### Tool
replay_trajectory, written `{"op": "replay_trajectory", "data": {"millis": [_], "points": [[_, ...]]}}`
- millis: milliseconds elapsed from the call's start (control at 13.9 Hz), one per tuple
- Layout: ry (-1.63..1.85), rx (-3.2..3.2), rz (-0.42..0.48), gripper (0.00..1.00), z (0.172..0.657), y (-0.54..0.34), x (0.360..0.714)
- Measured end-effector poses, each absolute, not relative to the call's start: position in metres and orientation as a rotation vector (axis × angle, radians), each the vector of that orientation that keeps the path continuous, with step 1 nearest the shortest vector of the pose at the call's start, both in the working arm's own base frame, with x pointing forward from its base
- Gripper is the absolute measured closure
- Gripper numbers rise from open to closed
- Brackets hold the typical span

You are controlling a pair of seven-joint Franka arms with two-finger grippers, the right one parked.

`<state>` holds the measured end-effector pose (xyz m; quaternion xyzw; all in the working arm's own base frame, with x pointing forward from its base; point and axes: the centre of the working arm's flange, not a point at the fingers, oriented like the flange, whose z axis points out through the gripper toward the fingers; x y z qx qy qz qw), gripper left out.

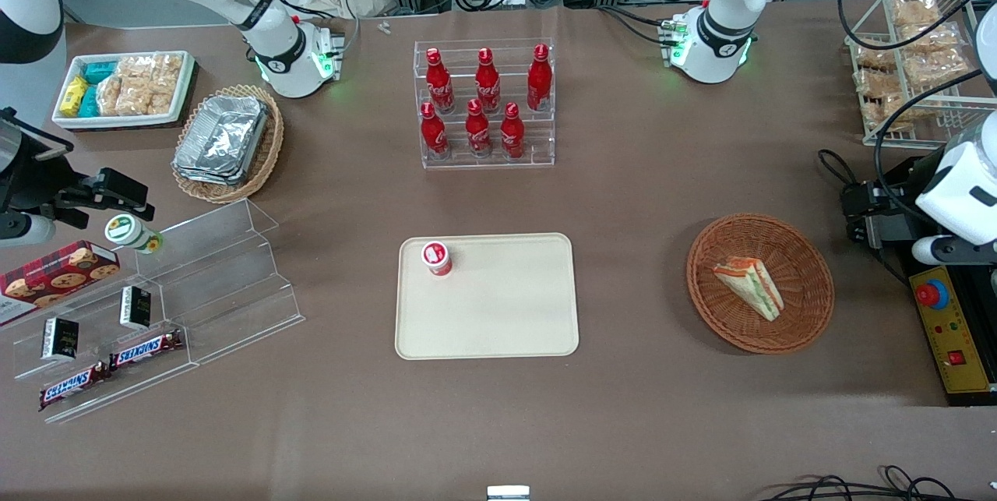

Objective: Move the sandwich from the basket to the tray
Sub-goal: 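Move the left gripper down over the sandwich in the wicker basket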

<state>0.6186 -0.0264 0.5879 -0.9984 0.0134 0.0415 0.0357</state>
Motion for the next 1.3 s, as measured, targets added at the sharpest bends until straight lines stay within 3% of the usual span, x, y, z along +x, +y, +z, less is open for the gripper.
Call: {"op": "replay_trajectory", "data": {"millis": [721, 1009, 1297], "points": [[0.013, -3.066, 0.160, 0.00, 0.576, -0.029, 0.620], [0.000, -3.065, 0.222, 0.00, 0.531, -0.032, 0.622], [-0.091, -3.070, 0.171, 0.01, 0.472, -0.038, 0.626]]}}
